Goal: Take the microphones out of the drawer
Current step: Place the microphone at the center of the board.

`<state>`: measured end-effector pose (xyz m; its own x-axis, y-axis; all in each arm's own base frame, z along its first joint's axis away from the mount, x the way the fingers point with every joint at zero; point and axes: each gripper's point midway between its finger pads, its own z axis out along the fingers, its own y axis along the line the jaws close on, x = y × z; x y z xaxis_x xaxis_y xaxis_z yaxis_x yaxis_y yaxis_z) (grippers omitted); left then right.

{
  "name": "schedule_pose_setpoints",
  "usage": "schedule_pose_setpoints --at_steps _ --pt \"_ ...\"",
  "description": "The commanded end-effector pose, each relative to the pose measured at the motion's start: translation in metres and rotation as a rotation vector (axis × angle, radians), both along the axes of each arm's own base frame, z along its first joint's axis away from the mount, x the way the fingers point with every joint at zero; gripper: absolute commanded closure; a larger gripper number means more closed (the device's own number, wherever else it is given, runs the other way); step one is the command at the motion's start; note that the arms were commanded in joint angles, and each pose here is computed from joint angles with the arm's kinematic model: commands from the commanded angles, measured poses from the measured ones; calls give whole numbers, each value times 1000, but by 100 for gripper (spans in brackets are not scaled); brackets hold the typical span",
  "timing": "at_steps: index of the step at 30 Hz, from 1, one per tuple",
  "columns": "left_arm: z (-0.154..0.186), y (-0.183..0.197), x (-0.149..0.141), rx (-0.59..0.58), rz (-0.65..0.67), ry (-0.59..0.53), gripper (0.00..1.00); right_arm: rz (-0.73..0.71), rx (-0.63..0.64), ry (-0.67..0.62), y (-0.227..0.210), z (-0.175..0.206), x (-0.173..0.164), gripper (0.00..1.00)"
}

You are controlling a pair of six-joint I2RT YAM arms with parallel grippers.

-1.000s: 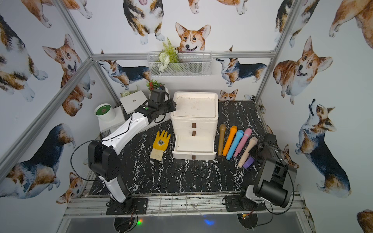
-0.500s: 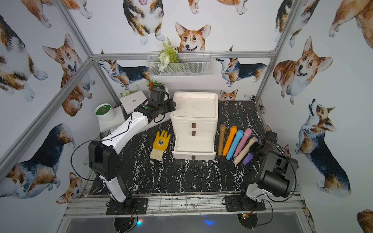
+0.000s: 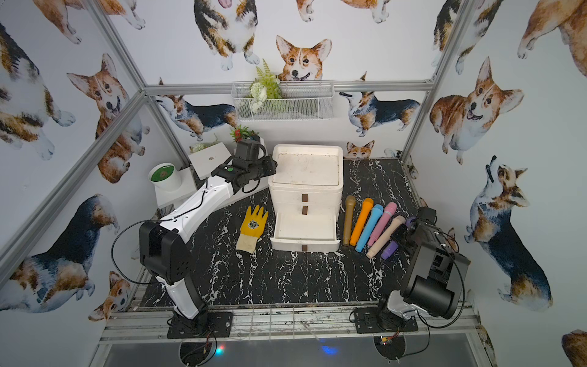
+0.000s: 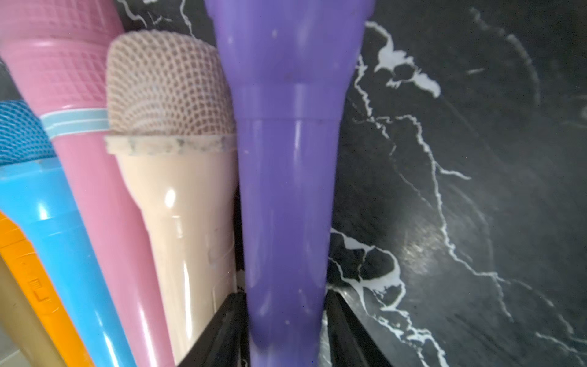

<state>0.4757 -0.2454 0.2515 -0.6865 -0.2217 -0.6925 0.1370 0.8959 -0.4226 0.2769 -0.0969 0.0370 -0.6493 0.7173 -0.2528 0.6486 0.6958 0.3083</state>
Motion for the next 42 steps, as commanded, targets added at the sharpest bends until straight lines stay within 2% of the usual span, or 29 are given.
schedule_pose_setpoints --at_steps 1,9,14,19,22,26,31,34,36,42 --pt "-64 21 -34 78 51 276 83 -8 9 -12 3 12 -2 49" --pt "-64 22 -34 84 50 275 83 0 -11 -122 4 54 6 46" --pt "-63 23 -34 94 46 273 83 28 -11 -261 15 95 10 38" --pt "-59 23 -33 95 46 266 83 61 -18 -417 30 142 7 40" --pt "-60 22 -32 95 48 266 83 113 -16 -489 46 168 2 44" --pt "-61 22 -32 90 51 272 83 215 -30 -572 75 201 -4 57" --pt "-61 23 -33 86 57 273 83 324 4 -698 109 241 -15 84" --pt "-60 22 -33 83 60 271 83 408 39 -757 133 260 -26 95" --pt "-60 22 -32 84 60 271 83 474 69 -800 151 272 -35 100" --pt "-60 22 -31 77 67 273 83 634 131 -888 193 297 -55 100"
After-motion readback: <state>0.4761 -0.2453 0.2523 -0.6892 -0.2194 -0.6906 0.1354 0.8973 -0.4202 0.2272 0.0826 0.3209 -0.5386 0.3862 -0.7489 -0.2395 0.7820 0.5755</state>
